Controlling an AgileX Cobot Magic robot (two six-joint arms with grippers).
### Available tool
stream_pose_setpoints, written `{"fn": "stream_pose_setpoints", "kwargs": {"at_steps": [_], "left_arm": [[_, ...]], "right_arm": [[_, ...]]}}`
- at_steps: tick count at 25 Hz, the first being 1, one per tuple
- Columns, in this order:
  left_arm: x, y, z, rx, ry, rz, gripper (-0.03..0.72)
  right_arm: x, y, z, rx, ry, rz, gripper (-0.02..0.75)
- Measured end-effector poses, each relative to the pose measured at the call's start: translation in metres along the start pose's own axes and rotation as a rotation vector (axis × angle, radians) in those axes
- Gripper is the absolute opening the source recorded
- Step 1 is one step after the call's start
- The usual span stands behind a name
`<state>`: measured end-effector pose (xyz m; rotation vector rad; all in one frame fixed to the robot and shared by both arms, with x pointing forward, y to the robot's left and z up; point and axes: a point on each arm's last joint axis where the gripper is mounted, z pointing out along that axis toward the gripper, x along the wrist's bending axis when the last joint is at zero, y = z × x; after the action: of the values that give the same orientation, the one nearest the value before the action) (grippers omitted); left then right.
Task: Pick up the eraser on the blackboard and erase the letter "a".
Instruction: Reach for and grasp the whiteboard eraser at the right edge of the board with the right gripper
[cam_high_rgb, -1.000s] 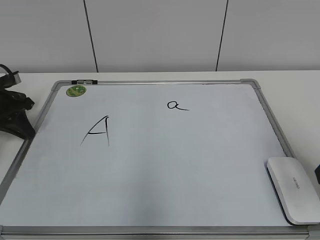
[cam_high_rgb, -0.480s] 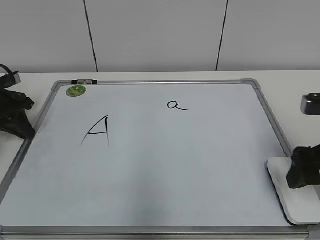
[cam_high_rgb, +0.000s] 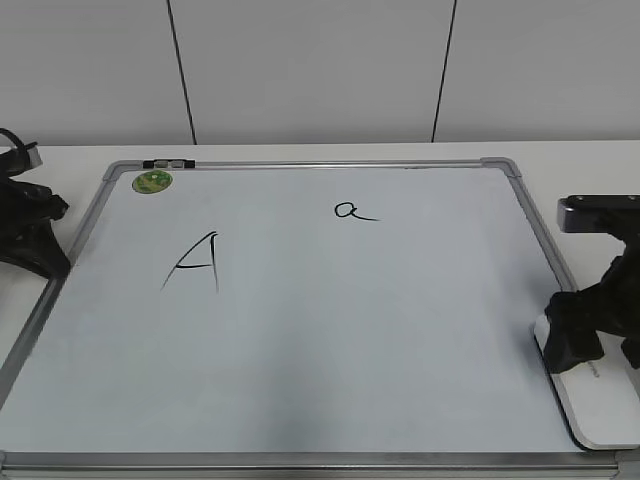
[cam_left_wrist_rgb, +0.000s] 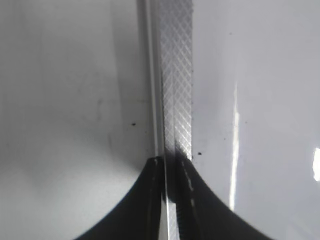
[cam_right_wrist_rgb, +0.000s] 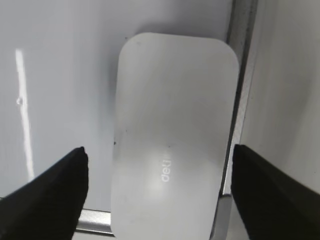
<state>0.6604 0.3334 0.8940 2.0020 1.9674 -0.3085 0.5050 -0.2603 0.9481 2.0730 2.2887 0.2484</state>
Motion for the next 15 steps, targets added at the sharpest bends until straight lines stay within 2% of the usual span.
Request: {"fn": "stream_pose_setpoints", "kwargs": {"at_steps": [15], "left_arm": [[0.0, 0.0, 0.0, 0.0, 0.0, 0.0, 0.037]], "right_arm": [[-0.002, 0.002, 0.021, 0.08, -0.008, 0.0, 0.654]]}}
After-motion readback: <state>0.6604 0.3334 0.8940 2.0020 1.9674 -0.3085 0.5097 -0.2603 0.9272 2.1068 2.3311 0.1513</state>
